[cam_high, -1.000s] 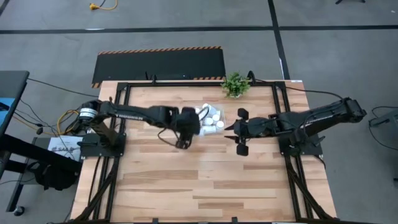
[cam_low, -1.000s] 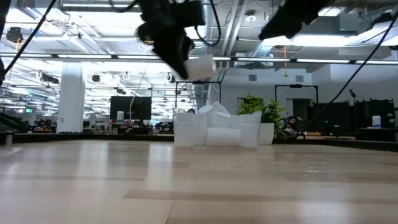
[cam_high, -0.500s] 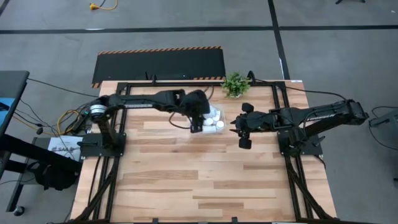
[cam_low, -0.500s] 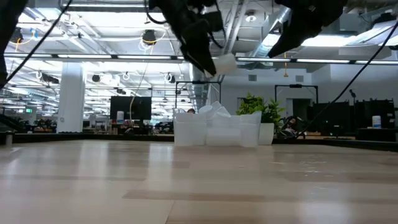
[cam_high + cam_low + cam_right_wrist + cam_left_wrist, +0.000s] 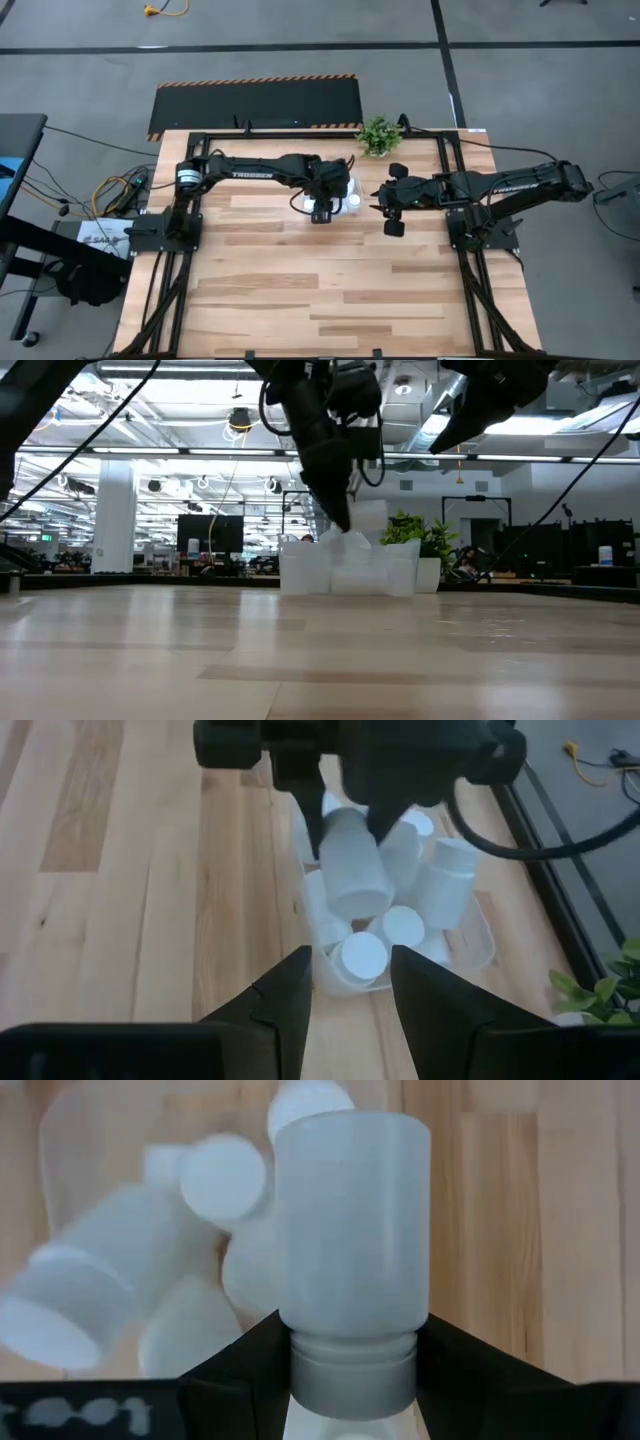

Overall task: Pick and place pill bottles into a basket
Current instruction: Put the white medicine bottle into the transparent bin

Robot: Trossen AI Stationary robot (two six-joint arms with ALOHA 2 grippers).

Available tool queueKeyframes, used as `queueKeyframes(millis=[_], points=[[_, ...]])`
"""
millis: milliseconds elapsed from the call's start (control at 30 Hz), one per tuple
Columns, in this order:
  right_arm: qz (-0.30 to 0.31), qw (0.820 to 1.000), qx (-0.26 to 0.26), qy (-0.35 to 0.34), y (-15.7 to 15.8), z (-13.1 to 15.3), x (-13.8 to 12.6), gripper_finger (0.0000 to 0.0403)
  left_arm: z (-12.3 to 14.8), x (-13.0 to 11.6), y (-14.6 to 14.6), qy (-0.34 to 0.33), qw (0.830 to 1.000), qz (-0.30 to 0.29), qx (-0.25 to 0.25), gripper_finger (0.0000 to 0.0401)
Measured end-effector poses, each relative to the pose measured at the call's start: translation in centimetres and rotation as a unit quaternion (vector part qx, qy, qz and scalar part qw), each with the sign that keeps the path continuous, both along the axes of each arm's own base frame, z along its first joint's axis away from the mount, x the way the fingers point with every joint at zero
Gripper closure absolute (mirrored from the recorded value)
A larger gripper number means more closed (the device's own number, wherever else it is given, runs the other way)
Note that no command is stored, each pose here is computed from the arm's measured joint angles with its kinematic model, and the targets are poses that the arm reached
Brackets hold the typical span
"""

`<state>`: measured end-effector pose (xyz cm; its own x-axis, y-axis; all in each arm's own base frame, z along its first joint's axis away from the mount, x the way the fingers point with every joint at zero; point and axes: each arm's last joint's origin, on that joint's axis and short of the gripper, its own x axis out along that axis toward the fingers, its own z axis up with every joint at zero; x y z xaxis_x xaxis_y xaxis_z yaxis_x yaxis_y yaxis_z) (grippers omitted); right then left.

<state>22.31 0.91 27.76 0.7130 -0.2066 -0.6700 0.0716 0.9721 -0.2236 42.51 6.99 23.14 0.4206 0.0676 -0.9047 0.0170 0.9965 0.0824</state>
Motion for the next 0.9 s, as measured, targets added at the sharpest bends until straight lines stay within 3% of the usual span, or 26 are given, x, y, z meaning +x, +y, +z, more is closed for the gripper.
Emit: queueKeyframes(millis=[300,900], points=[[0.009,1.0,-0.01,0.003,0.0,0.0,0.0,0.0272,-0.5,0.3,0.2,0.004,1.0,-0.002,0.024,0.0245],[0.009,1.0,-0.016,0.004,-0.3,0.0,0.0,0.0272,-1.3,-0.2,-1.1,0.056,0.998,0.006,0.019,0.0246]])
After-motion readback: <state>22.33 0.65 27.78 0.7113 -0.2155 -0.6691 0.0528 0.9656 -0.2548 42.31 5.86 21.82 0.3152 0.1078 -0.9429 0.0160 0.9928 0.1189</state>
